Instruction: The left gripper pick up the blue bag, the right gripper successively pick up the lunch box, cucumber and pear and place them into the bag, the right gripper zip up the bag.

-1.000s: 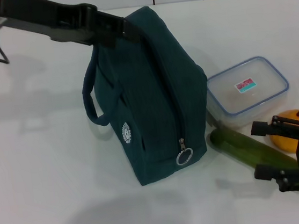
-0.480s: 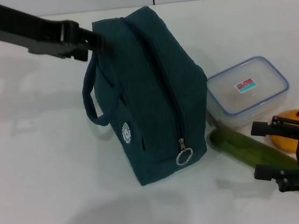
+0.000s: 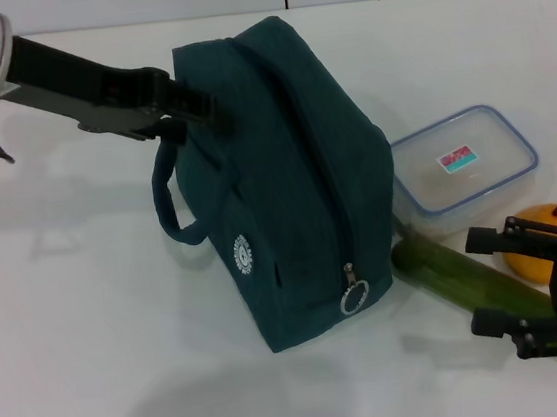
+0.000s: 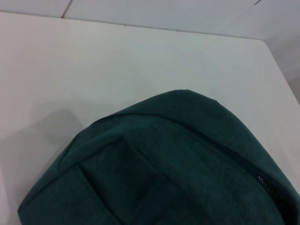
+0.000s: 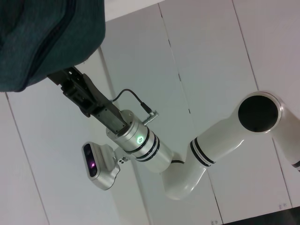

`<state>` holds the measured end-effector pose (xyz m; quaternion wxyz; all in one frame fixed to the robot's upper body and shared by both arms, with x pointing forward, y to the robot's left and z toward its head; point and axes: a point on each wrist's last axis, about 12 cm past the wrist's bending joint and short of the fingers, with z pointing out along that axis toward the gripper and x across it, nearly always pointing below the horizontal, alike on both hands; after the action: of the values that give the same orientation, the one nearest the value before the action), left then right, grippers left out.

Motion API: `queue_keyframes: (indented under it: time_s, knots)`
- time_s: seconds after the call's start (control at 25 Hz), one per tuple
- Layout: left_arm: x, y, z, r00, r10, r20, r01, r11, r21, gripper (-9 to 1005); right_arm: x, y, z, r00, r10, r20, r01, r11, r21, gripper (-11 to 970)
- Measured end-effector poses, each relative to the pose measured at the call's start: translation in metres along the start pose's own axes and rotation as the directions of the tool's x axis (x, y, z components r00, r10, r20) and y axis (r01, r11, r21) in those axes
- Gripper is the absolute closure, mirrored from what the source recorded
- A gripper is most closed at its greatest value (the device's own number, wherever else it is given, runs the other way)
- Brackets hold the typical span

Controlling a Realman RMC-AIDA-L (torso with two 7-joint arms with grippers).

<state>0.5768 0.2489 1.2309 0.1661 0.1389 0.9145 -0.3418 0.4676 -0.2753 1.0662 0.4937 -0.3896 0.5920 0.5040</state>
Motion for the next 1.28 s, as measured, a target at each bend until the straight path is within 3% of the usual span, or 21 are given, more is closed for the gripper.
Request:
queue_keyframes:
  time_s: [0.52, 1.04, 1.28]
  knots:
    - [-0.007, 0.003, 0.013, 1.0, -0.019, -0.013, 0.019, 1.0, -0.01, 370, 0.003, 0.0, -0.001, 1.0, 0.004, -0.002, -0.004, 1.0, 0.012, 118]
    - [-0.014, -0.003, 0.012, 0.999, 0.038, 0.001, -0.038, 0.999, 0.025, 766, 0.004, 0.0, -0.001, 1.0, 0.005, -0.004, -0.005, 1.0, 0.016, 119]
    - [-0.017, -0.003, 0.006, 0.999, 0.053, 0.01, -0.053, 0.998, 0.035, 868, 0.004, 0.001, -0.001, 1.0, 0.005, -0.004, -0.005, 1.0, 0.016, 119]
